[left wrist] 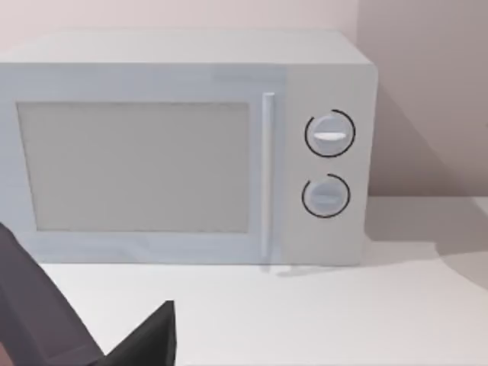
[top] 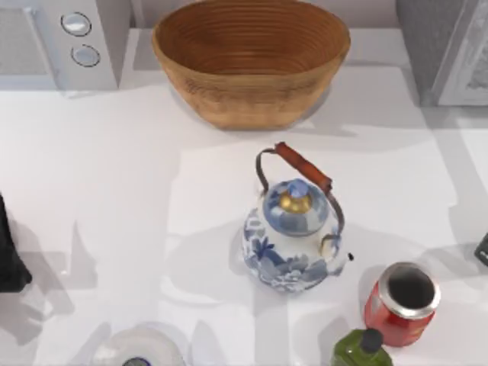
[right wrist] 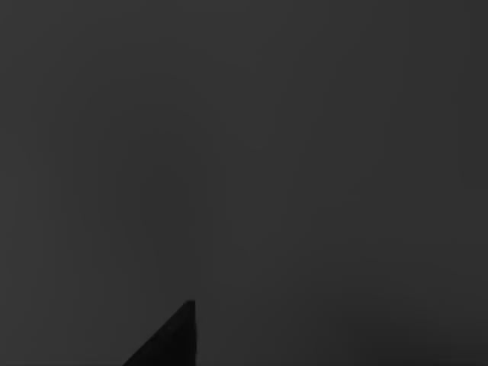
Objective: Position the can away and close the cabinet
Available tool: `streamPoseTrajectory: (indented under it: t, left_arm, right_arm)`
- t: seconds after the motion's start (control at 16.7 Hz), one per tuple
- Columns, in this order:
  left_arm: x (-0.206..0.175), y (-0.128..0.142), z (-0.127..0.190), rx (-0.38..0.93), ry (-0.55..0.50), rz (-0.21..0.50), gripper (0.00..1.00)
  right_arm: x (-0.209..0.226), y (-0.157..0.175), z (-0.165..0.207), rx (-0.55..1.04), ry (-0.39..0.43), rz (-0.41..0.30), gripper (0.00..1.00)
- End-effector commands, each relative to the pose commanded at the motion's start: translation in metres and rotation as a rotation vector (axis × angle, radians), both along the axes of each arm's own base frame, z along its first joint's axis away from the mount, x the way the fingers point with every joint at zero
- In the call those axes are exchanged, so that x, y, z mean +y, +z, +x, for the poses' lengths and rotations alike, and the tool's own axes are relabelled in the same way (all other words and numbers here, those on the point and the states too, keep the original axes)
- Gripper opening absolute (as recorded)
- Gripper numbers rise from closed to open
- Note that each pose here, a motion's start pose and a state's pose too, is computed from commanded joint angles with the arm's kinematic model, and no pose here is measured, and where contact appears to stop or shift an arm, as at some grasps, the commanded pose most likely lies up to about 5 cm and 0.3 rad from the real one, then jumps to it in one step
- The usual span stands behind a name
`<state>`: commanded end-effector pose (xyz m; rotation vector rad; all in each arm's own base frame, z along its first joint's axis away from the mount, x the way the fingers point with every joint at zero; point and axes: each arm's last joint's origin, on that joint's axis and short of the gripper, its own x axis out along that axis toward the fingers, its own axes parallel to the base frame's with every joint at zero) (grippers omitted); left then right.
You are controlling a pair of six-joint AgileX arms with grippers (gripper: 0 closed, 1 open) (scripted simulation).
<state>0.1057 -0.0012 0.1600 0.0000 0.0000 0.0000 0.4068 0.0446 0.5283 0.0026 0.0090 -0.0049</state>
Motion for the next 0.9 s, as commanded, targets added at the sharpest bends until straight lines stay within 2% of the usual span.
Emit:
streamPoseTrajectory:
  t: [0.54,0.72,0.9]
  left_arm:
    - [0.0,0.0,0.0,0.0,0.0,0.0,1.0]
    - [0.0,0.0,0.0,0.0,0.0,0.0,1.0]
    - [0.0,0.0,0.0,0.0,0.0,0.0,1.0]
  right_arm:
    - [0.0,0.007,-0.011,-0.02,0.015,0.0,1.0]
    - [-0.002,0.023,-0.041,-0.065,0.042,-0.002,1.0]
    - [-0.008,0.036,-0.091,-0.121,0.07,-0.007,1.0]
